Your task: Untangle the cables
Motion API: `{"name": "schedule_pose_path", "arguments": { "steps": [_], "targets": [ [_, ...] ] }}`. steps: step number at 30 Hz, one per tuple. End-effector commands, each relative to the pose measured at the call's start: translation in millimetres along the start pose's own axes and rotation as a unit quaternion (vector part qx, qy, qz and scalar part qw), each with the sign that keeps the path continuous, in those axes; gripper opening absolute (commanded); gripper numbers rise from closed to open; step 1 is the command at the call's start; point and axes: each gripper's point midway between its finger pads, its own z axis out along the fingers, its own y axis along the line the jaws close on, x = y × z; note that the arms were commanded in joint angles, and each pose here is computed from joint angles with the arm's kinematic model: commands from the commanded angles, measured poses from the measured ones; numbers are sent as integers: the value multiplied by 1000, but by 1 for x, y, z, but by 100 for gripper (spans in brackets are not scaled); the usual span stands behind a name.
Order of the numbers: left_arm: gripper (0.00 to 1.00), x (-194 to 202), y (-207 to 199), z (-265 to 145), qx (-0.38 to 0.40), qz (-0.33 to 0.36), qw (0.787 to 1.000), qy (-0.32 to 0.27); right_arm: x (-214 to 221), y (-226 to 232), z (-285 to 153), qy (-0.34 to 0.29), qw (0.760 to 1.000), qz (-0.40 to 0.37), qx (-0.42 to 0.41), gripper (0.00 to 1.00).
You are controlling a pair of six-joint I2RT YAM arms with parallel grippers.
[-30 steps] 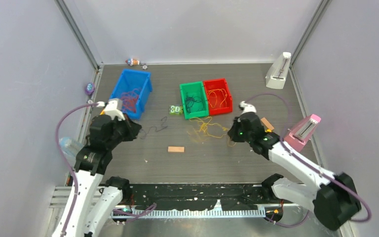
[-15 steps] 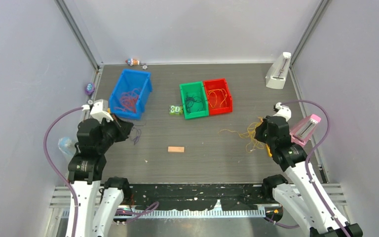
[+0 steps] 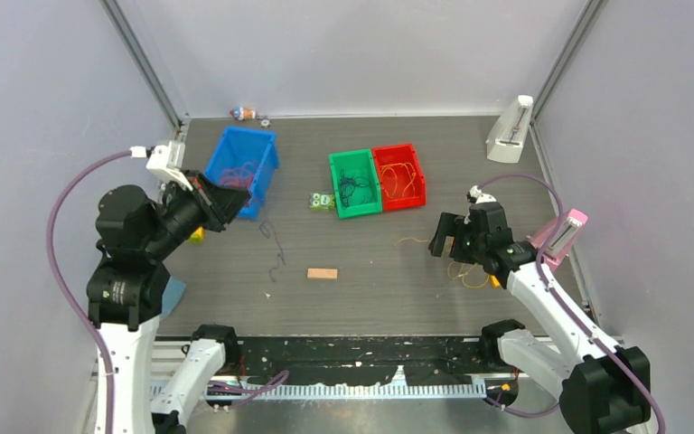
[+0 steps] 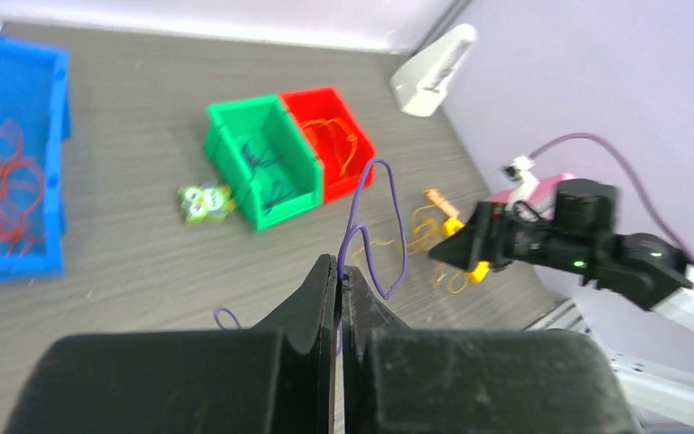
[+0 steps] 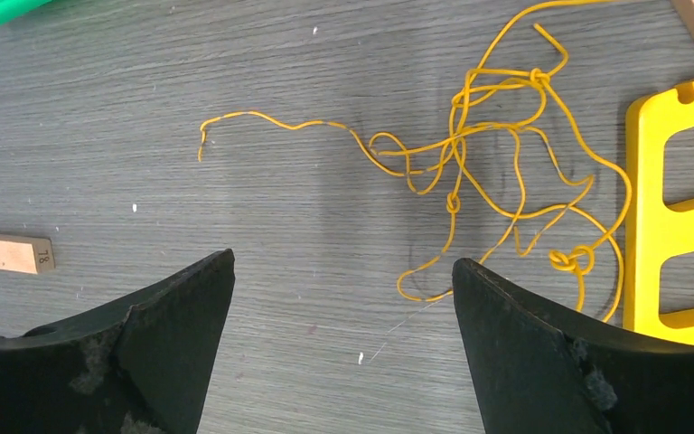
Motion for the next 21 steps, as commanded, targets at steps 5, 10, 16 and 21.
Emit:
{"name": "schedule_pose_path", "arguments": {
  "steps": [5,10,16,21],
  "targets": [
    [0,-68,-80,14,133,13,990,-41,-30,12,-4,-54,998,-1,-22,95],
    [0,-84,-115,51,171,26,985,-24,-37,10,-7,-71,997,5,-14,95],
    [0,-99,-131,105,186,23,982,-13,-48,15,-18,-115,993,15,-33,95],
    [0,-108,-135,160,196,9,981,2,-55,11,-23,-136,990,21,-22,95]
  ]
}}
